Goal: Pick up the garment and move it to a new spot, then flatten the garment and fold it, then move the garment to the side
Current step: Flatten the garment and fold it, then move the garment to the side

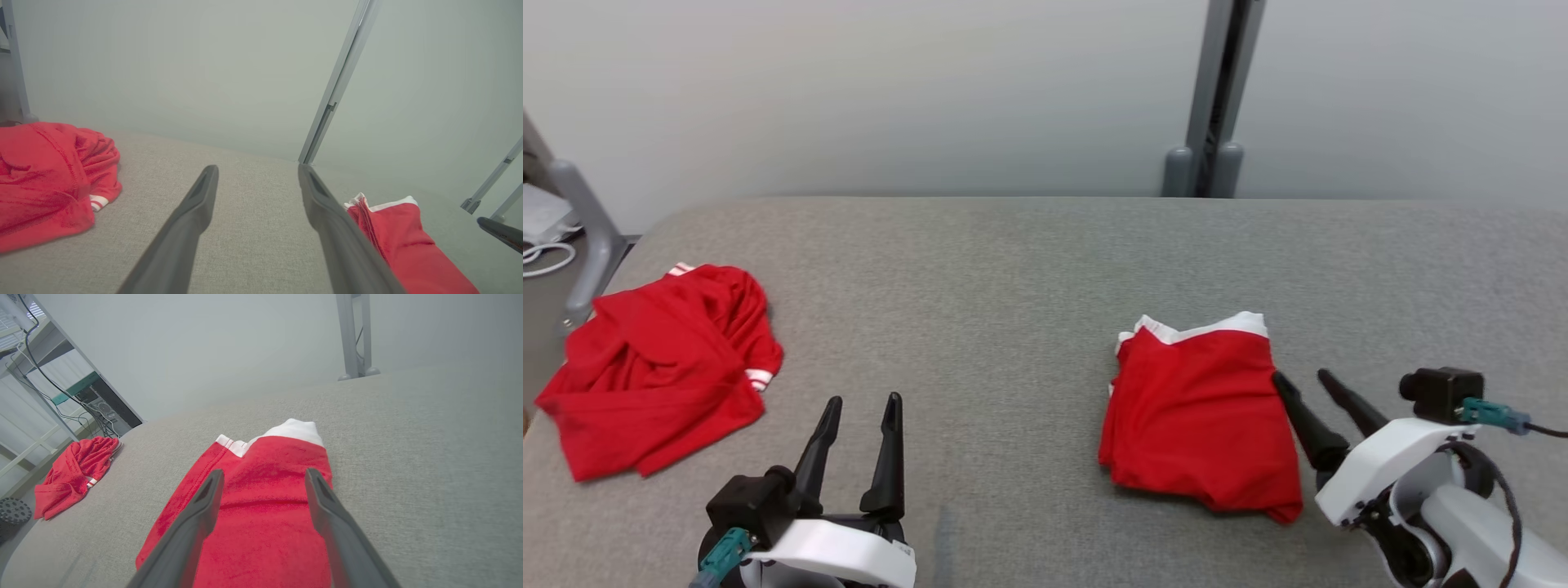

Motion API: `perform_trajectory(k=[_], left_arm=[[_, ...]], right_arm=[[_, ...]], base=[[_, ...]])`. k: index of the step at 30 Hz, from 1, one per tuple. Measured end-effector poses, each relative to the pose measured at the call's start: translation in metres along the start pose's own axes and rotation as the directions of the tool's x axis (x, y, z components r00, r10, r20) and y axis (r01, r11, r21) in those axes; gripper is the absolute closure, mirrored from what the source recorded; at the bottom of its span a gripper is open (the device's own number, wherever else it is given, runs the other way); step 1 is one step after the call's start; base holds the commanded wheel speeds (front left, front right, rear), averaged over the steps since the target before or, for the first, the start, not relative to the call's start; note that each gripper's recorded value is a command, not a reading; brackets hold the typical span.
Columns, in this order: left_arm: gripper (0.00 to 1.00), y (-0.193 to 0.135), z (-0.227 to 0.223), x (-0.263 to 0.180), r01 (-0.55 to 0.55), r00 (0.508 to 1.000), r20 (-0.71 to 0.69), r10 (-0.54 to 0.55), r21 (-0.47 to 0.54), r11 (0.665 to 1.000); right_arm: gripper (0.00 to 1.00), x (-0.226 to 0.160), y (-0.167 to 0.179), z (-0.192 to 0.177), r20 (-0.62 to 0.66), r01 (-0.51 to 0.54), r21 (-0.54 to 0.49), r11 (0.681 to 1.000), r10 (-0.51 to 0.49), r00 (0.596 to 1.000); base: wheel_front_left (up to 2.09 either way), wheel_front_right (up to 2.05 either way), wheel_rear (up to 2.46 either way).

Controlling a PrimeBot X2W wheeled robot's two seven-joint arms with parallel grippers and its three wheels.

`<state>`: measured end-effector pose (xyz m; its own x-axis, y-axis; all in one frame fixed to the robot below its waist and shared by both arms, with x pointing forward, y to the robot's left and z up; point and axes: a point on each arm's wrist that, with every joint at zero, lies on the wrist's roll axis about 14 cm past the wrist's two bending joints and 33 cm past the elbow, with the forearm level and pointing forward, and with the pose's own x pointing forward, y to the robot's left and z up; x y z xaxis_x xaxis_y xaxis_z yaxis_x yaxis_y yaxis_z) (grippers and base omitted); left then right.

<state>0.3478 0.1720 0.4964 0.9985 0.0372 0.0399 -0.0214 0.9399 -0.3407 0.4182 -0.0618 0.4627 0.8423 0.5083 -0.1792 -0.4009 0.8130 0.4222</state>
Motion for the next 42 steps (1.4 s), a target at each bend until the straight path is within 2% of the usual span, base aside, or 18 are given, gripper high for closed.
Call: perform_trajectory(k=[8,16,18,24,31,42], left_arm=[[0.00,-0.019,0.005,0.014,0.060,0.998,0.016,-0.060,0.002,0.998],[0.00,-0.027,-0.002,0.015,0.089,0.996,-0.004,-0.089,0.003,0.996],[0.00,-0.032,-0.005,0.013,0.105,0.994,-0.013,-0.105,0.010,0.994],[0.00,-0.034,-0.013,0.007,0.119,0.992,-0.036,-0.117,0.040,0.992],[0.00,-0.033,-0.014,0.006,0.113,0.993,-0.039,-0.112,0.042,0.993],[0.00,-0.027,-0.012,0.002,0.090,0.995,-0.033,-0.089,0.034,0.995]], right_arm=[[0.00,-0.031,-0.042,0.065,0.201,0.118,-0.175,0.977,-0.082,0.976],[0.00,-0.067,-0.050,0.080,0.365,0.235,-0.179,0.955,-0.157,0.918],[0.00,-0.076,-0.053,0.074,0.373,0.271,-0.203,0.941,-0.181,0.910],[0.00,-0.081,-0.051,0.066,0.384,0.295,-0.183,0.938,-0.209,0.900],[0.00,-0.078,-0.043,0.062,0.386,0.281,-0.157,0.947,-0.203,0.900],[0.00,-0.073,-0.039,0.061,0.376,0.267,-0.176,0.948,-0.186,0.908]], base=[[0.00,0.00,0.00],[0.00,0.00,0.00],[0.00,0.00,0.00],[0.00,0.00,0.00],[0.00,0.00,0.00],[0.00,0.00,0.00]])
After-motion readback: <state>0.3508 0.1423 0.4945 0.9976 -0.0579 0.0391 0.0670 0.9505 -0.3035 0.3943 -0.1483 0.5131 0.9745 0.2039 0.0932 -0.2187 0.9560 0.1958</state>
